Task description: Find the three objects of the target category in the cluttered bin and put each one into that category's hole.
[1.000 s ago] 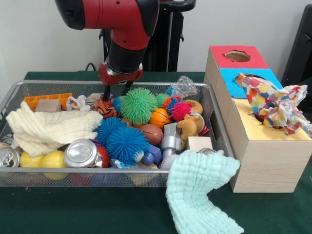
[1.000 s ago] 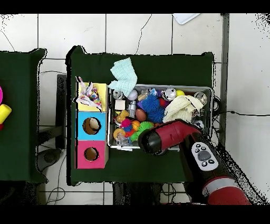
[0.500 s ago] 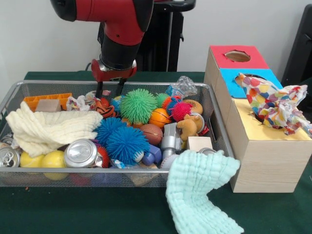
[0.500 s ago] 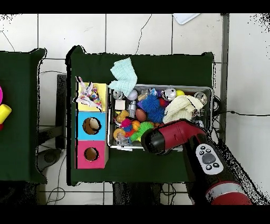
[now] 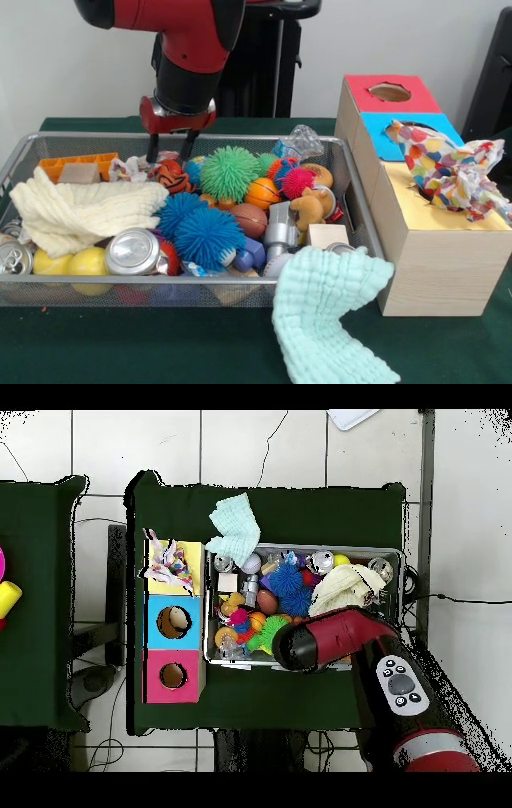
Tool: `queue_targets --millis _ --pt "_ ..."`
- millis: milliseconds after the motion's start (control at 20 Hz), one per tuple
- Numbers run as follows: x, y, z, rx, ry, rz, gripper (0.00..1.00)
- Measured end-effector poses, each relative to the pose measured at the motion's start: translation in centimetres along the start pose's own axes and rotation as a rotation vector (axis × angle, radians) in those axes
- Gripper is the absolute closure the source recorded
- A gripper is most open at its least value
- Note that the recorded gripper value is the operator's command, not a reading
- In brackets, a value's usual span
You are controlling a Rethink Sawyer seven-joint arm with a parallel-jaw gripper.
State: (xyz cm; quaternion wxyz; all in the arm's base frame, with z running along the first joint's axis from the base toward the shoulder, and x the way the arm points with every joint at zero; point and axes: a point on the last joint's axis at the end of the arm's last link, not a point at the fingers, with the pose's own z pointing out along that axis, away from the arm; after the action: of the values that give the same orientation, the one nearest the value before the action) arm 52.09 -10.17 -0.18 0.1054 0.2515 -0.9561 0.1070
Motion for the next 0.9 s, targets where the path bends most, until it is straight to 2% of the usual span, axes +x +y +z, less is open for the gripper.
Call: queue_targets --millis 350,900 --pt "0.0 -0.8 0.1 0.015 0.0 0.005 0.0" --pt "0.6 -1.4 0.5 0.045 0.009 -0.02 0.0"
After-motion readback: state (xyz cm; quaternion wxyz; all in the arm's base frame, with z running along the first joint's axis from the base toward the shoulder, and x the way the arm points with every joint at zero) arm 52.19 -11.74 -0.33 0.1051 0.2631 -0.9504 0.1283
